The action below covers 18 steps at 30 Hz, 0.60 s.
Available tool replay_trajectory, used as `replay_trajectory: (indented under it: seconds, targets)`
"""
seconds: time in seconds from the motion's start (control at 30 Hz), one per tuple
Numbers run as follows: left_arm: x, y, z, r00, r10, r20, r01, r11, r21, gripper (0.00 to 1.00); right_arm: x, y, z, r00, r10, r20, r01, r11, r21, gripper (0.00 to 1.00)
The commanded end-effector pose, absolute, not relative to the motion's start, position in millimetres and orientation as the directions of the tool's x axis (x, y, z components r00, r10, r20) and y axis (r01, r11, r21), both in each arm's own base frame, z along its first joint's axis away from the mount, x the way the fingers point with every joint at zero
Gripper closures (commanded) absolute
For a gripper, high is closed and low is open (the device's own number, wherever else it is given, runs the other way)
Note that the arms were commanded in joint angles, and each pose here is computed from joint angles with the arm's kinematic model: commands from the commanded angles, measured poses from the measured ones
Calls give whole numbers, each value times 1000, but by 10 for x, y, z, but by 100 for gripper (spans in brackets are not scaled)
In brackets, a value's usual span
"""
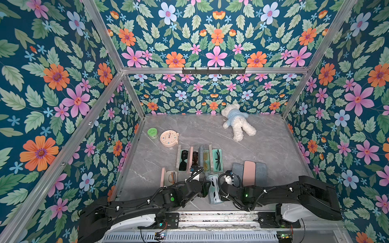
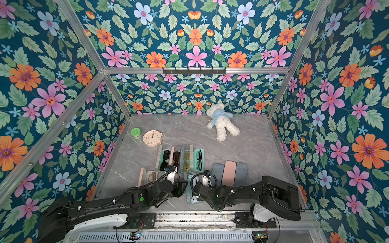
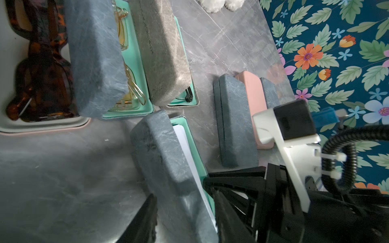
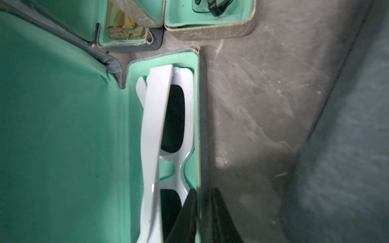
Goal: Close the glasses case
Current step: Move the glasses case to the center of the board.
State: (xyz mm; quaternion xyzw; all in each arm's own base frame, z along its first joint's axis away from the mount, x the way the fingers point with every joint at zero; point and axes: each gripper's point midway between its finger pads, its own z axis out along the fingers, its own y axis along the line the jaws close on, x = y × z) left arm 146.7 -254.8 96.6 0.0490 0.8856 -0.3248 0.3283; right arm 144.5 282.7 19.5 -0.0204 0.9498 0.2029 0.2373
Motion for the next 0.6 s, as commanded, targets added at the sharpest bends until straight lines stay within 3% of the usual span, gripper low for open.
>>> replay_trajectory:
  seconds: [0.0, 0.57]
  targets:
    - [1485, -2597, 1011, -779, -148, -609, 295, 771, -564, 58, 1440, 2837, 195, -887, 63, -458, -132, 915, 382, 83]
    - [1488, -2662, 896, -791, -114, -601, 295, 790, -538, 66, 1407, 2823, 171, -885, 57, -461, -141, 913, 383, 84]
